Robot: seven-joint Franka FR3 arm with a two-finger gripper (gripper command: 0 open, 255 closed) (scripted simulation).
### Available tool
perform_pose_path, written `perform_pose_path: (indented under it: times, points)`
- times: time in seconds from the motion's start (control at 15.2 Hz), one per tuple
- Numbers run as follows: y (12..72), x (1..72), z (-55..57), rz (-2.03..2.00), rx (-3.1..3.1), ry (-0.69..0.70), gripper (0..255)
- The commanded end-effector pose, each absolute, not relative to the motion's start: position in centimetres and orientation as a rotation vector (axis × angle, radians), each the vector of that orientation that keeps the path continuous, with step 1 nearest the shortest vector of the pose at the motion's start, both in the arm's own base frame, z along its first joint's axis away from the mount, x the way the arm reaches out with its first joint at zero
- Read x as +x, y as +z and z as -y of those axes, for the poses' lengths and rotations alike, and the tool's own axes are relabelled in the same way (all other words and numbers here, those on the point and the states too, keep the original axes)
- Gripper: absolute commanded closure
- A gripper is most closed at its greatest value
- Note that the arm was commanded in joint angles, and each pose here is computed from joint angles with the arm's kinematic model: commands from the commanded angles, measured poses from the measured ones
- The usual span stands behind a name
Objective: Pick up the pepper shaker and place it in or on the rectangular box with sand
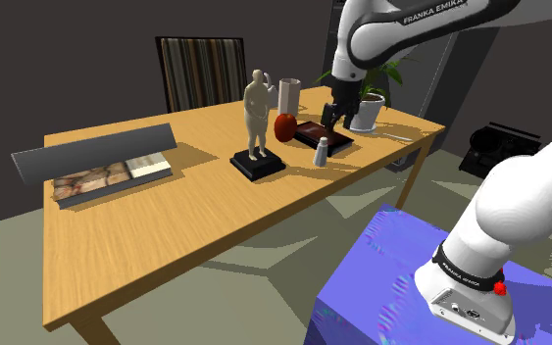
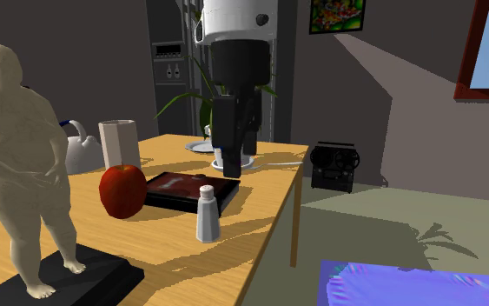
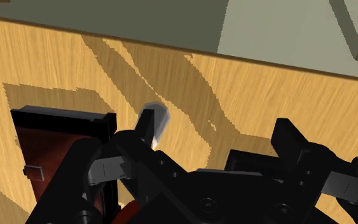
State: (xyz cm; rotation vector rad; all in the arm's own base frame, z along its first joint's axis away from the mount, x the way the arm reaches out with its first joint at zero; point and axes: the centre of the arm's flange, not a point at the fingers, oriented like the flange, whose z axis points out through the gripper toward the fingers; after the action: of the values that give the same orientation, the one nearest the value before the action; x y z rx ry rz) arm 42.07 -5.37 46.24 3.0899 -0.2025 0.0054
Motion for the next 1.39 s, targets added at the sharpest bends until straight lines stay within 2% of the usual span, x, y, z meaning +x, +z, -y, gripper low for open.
perform_pose_path:
  times: [0.0,0.53,1.06,1.32]
  points:
    - [44.5,43.7,6.4,0.213,3.074,0.016,0]
    - [39.7,50.2,12.1,0.256,3.014,0.05,0]
    - [35.5,50.6,12.9,0.259,3.01,0.052,0]
    - [35.5,50.6,12.9,0.259,3.01,0.052,0]
